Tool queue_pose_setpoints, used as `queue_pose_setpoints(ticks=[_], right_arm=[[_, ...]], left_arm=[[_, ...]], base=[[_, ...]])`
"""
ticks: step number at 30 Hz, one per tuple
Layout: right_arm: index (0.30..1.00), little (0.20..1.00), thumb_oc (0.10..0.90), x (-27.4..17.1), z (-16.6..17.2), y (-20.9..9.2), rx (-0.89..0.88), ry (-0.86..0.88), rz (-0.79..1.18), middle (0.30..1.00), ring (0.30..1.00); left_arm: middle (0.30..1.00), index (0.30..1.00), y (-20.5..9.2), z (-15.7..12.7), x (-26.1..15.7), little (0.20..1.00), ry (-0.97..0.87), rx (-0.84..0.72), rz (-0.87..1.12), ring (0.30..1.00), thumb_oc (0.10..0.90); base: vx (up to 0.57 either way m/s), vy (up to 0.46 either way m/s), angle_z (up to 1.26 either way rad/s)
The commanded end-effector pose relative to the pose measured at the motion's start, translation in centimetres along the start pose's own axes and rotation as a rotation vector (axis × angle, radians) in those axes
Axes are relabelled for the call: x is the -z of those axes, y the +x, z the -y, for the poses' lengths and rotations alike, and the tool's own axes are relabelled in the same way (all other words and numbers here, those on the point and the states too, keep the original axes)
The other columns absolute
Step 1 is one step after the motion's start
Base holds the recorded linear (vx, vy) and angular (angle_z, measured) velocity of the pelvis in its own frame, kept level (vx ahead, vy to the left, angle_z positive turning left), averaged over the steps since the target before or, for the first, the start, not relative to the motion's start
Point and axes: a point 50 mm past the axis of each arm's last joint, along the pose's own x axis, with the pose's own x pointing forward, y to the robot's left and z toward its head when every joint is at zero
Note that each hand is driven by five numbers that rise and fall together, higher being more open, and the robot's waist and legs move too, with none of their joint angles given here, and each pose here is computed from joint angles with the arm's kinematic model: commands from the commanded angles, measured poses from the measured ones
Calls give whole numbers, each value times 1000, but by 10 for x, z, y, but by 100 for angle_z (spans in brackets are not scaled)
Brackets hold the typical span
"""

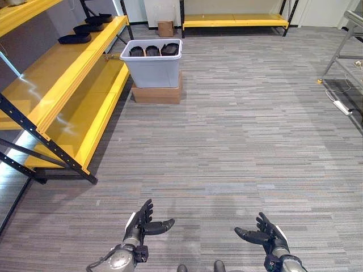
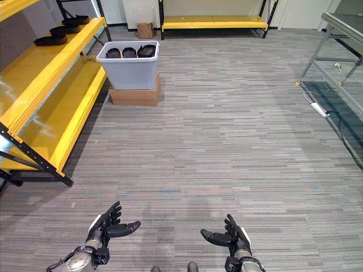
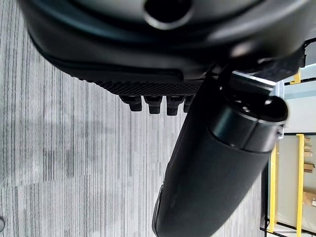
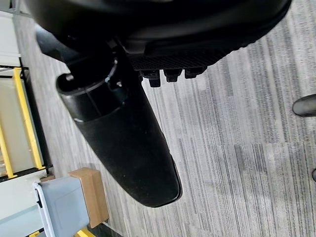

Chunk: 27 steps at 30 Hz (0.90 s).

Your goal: Move parts from the plastic box to the shelf.

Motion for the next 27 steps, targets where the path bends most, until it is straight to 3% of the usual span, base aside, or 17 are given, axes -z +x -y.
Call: queue_pose_setpoints(ticks=[1,27], right_arm=[[1000,1000,900,-36,1,0,-17,-19,177,1000,1000],[1000,1000,900,-34,-1,0,-25,-31,170,1000,1000]], left_arm=[[1000,1000,8,-7,-40,1000,-23,-31,190,1000,900],[1000,1000,8,-6,-34,1000,-32,-24,163,1000,900]], base=[[0,0,0],[0,0,0]])
